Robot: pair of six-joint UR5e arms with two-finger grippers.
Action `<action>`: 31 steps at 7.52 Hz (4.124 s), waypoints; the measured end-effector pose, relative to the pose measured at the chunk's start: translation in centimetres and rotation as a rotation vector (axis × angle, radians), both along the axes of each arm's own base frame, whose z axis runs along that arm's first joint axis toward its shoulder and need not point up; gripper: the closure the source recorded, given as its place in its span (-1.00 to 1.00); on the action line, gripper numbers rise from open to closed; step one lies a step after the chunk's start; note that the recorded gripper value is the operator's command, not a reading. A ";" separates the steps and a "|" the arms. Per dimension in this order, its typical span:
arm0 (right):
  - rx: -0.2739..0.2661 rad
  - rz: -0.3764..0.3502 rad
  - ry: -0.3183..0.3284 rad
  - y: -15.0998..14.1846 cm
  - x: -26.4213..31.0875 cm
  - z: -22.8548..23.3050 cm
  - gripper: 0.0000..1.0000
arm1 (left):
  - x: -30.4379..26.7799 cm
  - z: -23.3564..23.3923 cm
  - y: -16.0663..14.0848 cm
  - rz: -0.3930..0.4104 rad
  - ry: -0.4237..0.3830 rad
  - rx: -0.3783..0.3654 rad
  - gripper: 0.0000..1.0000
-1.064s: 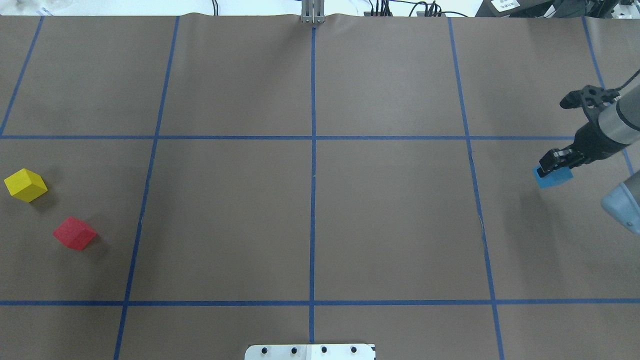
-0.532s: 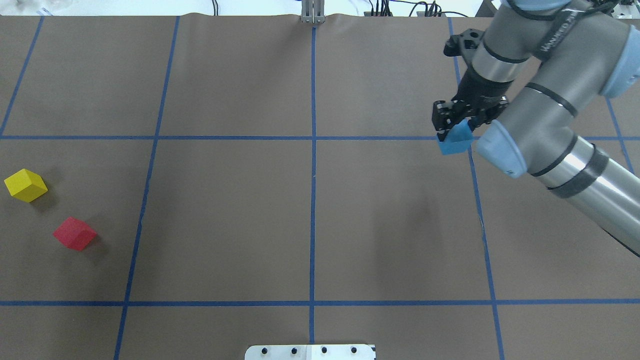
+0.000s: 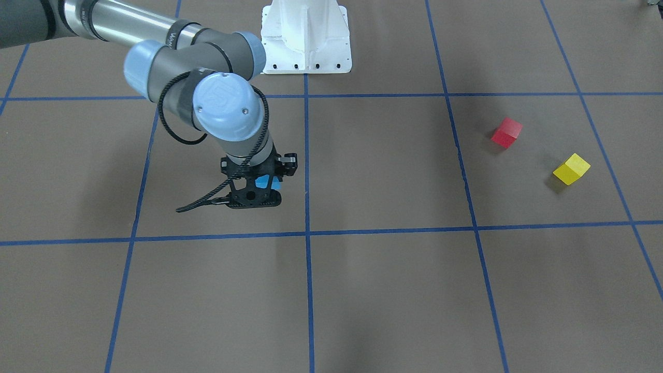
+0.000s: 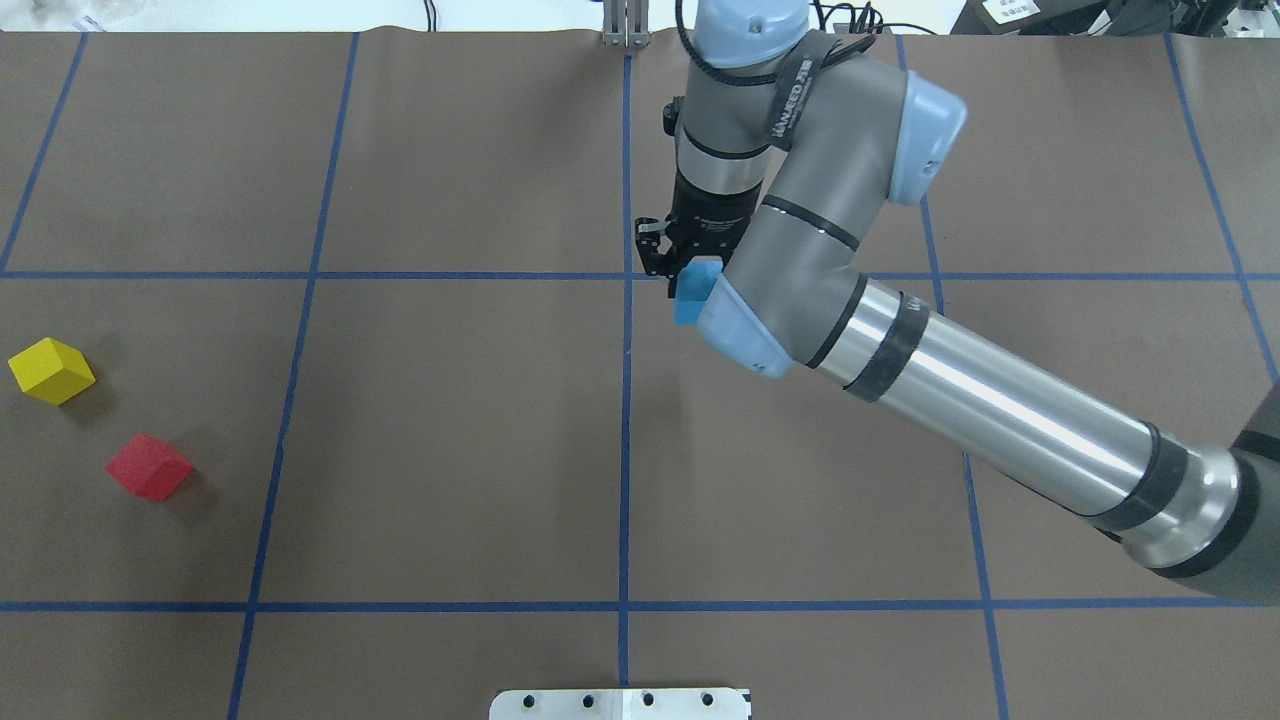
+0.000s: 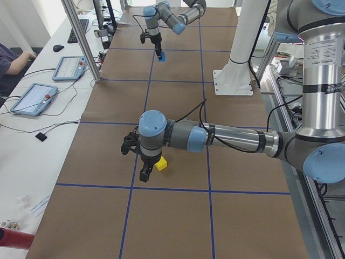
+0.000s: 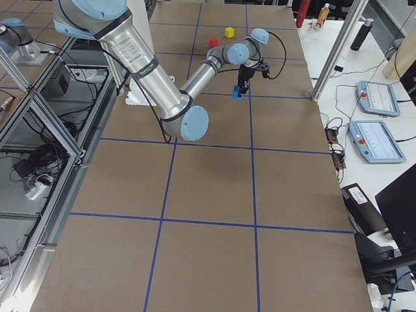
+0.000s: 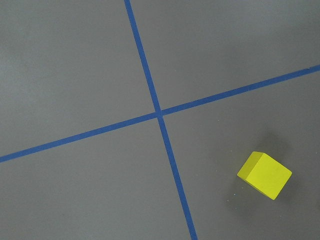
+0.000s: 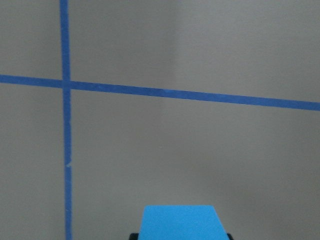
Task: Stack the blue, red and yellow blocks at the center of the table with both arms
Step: 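Carry the blue cube with the right gripper to the table center, then open the right gripper and raise it away from the blue cube, then lower the left gripper onto the red cube and grasp it while the right arm withdraws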
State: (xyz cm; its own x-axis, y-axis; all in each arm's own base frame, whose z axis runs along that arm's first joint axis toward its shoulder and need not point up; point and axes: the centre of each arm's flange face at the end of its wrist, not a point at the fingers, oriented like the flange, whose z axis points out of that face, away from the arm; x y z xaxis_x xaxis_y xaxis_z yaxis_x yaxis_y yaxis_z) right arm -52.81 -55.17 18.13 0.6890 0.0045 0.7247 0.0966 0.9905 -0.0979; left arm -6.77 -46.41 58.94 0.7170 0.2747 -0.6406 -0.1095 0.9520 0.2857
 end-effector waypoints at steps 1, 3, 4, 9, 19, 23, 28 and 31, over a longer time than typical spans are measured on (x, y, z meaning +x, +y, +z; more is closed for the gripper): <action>-0.005 0.028 0.008 0.5 -3.2 0.4 1.00 | 0.0 0.0 0.0 0.000 0.000 0.000 -1.00; 0.002 0.062 0.022 1.3 -6.3 1.3 1.00 | 0.0 0.0 -0.1 0.001 -0.001 0.000 -1.00; -0.004 0.083 0.019 1.1 -7.3 1.2 1.00 | 0.1 0.0 -0.1 0.001 -0.001 0.000 -1.00; -0.009 0.123 0.027 1.5 -9.6 0.4 -1.00 | 0.1 0.1 -0.1 0.001 -0.007 -0.003 -1.00; 0.220 0.144 -0.036 -4.7 17.3 11.6 -1.00 | 11.3 -7.7 7.6 -0.283 0.160 -0.159 -0.92; 0.328 0.024 0.008 -6.1 32.8 23.5 -1.00 | 25.9 -8.2 12.6 -0.017 0.147 0.091 -0.96; 0.336 -0.007 0.028 -4.8 37.7 28.8 -1.00 | 30.9 -6.0 11.4 0.133 0.094 0.216 -0.97; 0.332 -0.010 0.022 -4.4 37.8 28.7 -1.00 | 33.1 -5.1 10.2 0.145 0.091 0.211 -0.97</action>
State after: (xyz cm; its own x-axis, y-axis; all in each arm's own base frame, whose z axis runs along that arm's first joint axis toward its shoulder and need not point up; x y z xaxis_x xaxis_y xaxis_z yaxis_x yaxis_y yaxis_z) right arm -15.01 -59.62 46.82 0.7032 -0.2361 0.6706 0.1076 0.9677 0.2280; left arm 26.28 -36.24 53.86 0.6030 0.5044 -0.6181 -0.2050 0.8467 0.4910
